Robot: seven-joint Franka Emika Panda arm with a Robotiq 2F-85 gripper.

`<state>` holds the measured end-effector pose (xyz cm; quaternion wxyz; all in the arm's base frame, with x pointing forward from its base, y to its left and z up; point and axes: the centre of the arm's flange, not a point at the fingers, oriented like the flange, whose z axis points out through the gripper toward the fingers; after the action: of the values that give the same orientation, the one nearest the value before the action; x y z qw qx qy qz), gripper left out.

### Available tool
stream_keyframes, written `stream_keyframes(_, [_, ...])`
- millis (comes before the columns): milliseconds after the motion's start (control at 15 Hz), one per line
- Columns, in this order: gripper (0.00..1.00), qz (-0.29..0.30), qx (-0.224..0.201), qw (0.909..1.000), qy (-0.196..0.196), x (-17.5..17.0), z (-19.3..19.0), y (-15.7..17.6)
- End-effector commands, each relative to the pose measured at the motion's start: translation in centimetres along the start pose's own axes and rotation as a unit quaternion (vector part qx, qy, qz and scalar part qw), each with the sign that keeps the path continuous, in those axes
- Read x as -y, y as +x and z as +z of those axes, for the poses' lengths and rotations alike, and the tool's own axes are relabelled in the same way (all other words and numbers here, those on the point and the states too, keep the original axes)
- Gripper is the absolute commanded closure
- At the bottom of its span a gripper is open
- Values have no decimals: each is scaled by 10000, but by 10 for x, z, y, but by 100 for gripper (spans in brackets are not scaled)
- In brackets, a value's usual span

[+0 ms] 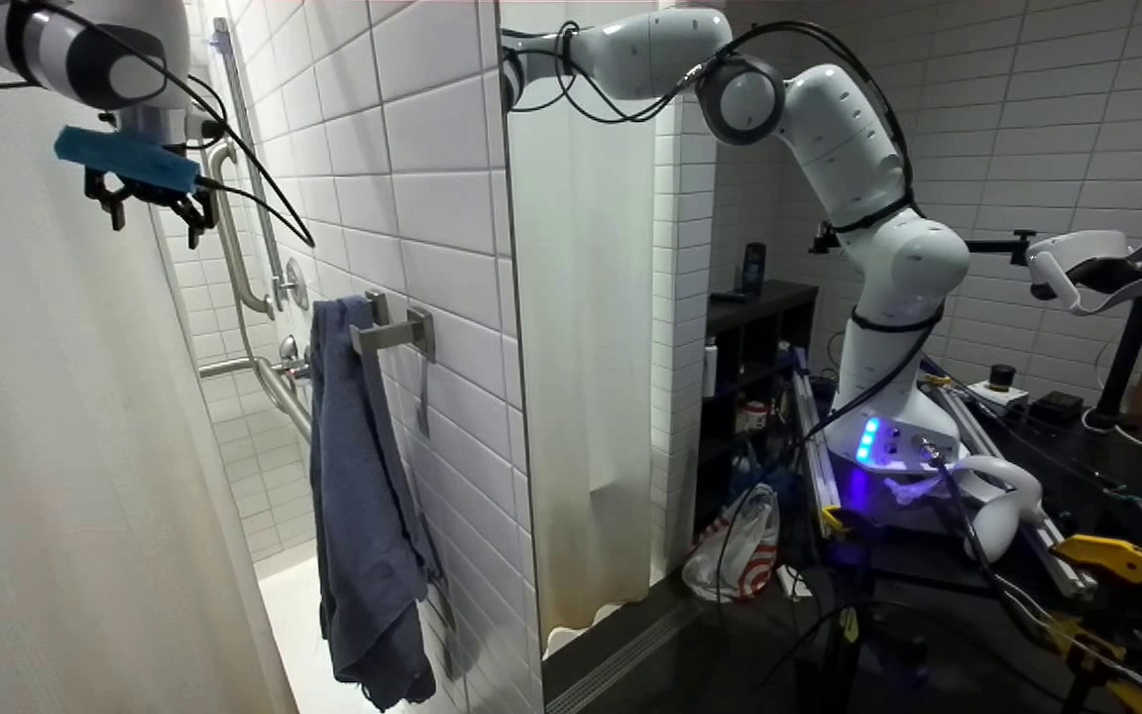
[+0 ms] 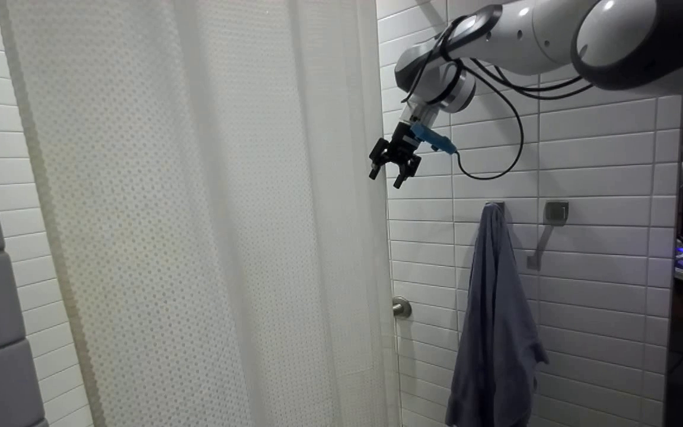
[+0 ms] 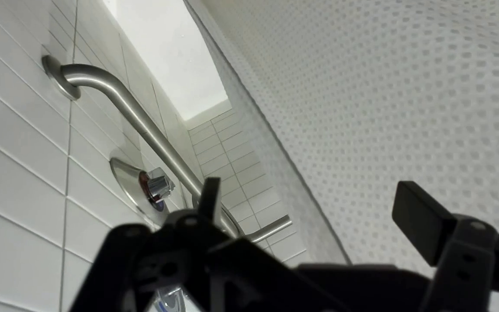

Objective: Open the shower curtain

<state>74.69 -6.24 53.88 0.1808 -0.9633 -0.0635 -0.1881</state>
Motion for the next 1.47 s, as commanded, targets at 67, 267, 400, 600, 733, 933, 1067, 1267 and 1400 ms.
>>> stream_keyframes(67, [0,-143,122,9995,257,-7,7,46])
stream_keyframes(267, [0,-183,193,9989,383,-9,14,51])
stream_keyframes(400, [25,-203,222,9987,418,-11,18,51])
stream_keyframes(600, [39,-214,239,9985,452,-15,20,47])
stream_keyframes(733, [56,-216,226,9985,456,-16,18,44])
stream_keyframes(933, [79,-218,190,9985,457,-17,15,41])
stream_keyframes(1067, [95,-219,180,9986,453,-17,13,39])
stream_keyframes(1267, [100,-223,181,9987,423,-15,10,36])
stream_keyframes(1400, [99,-241,257,9986,400,-13,11,35])
